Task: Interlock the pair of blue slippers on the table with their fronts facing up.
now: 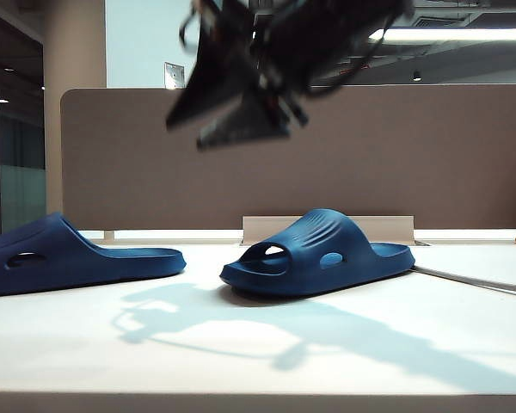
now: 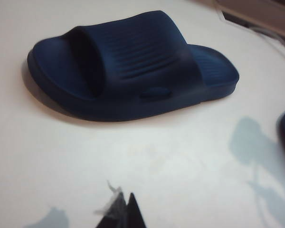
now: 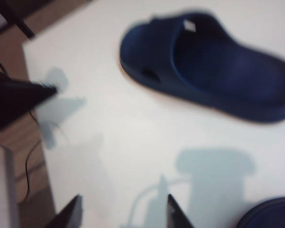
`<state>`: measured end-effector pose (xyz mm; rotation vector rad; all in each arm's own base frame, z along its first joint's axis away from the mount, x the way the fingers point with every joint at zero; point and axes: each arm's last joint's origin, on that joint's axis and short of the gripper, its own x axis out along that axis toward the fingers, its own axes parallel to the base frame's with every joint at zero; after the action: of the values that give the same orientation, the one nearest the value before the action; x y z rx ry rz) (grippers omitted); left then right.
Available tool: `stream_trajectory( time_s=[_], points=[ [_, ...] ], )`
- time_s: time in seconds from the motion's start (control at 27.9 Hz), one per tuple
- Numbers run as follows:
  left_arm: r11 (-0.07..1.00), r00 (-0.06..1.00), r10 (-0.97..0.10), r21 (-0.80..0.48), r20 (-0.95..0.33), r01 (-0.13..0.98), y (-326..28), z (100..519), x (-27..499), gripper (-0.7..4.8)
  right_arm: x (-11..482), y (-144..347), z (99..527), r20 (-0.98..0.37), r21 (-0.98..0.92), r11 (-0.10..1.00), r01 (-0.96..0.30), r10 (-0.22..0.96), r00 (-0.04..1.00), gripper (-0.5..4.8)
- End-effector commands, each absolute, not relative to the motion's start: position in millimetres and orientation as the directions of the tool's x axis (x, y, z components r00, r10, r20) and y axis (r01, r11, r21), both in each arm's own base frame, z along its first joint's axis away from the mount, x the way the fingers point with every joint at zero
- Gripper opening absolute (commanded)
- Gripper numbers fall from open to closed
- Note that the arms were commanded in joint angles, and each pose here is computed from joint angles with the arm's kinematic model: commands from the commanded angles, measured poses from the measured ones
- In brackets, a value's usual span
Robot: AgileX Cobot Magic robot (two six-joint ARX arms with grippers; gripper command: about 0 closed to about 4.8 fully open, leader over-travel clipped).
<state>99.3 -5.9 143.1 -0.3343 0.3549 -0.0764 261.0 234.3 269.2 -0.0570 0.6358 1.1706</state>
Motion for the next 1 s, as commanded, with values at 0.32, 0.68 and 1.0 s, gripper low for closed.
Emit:
stream_trajectory(
  time_s=[0.32, 0.68, 1.0],
  points=[
    [0.843, 0.937, -0.192, -0.538, -0.291, 0.005, -7.6, 167.9, 96.3, -0.05, 216.2, 193.5, 359.1, -0.274, 0.225, 0.495, -0.839, 0.859, 0.434, 1.38],
    [0.718, 0.931, -0.319, -0.687, -0.175, 0.117, -11.0, 218.6, 87.9, -0.05, 184.0, 155.0, 376.4, -0.171, 0.196, 0.728, -0.657, 0.685, 0.708, 1.02],
    [0.833, 0.937, -0.316, -0.515, -0.147, 0.201, -10.9, 307.2, 86.8, -0.05, 176.6, 142.1, 341.3, -0.212, 0.194, 0.771, -0.607, 0.637, 0.741, 1.02]
  ],
)
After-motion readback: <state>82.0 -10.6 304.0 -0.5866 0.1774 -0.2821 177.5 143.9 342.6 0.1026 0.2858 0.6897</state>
